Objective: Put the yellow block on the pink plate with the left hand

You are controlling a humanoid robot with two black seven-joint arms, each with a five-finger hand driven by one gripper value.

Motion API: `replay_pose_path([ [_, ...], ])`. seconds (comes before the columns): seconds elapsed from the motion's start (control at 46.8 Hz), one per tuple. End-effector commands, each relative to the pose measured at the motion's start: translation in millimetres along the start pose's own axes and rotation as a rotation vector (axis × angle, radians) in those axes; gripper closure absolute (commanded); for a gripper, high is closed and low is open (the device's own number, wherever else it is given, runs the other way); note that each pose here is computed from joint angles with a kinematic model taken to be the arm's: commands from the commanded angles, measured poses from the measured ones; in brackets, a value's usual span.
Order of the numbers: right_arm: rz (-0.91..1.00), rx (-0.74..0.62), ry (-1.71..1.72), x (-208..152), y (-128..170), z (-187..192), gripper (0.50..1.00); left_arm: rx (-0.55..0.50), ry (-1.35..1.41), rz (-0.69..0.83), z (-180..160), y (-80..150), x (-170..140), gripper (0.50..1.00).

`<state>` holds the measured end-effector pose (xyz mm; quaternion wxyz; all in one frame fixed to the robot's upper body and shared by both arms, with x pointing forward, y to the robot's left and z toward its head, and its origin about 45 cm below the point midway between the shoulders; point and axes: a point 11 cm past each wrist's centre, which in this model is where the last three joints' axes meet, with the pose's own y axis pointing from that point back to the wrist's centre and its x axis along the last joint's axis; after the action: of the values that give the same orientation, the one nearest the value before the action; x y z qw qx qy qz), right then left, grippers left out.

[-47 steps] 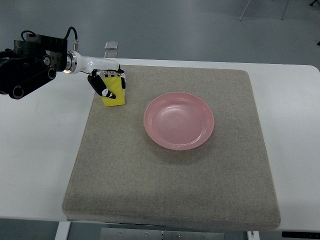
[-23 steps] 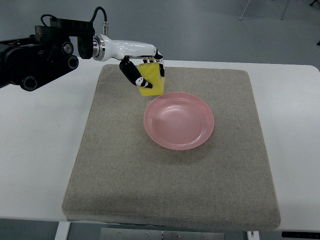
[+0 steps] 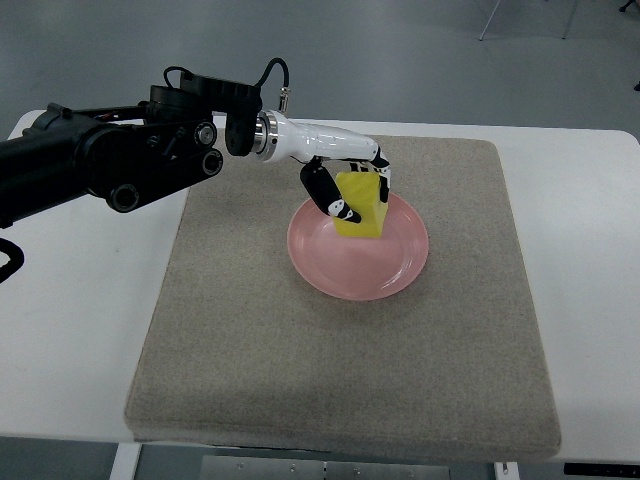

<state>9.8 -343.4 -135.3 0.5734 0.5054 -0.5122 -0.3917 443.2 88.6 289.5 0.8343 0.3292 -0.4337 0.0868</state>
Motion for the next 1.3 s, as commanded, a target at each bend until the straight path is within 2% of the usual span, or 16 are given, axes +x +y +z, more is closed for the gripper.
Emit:
replay_pose_path([
  [0.0, 0.0, 0.0, 0.0, 0, 0, 0, 0.576, 0.009, 0.007, -0.025, -3, -2, -7, 0.806],
  [0.342, 0.0, 0.0, 0.0, 0, 0, 0, 0.576, 0.048, 0.01, -0.045, -12, -6, -10, 0.802],
  [0.598, 0.0, 0.0, 0.0, 0, 0, 0, 0.576, 0.051, 0.009, -0.065, -13, -8, -17, 0.65],
  [0.812, 0.0, 0.0, 0.0, 0, 0, 0, 0.576, 0.053, 0.008, -0.064, -14, -8, -17, 0.577],
  [1.111, 0.0, 0.0, 0.0, 0, 0, 0, 0.576, 0.053, 0.015, -0.044, -15, -4, -11, 0.574],
  [1.282, 0.0, 0.0, 0.0, 0, 0, 0, 0.576, 0.101, 0.034, -0.007, -33, 8, 1, 0.572],
])
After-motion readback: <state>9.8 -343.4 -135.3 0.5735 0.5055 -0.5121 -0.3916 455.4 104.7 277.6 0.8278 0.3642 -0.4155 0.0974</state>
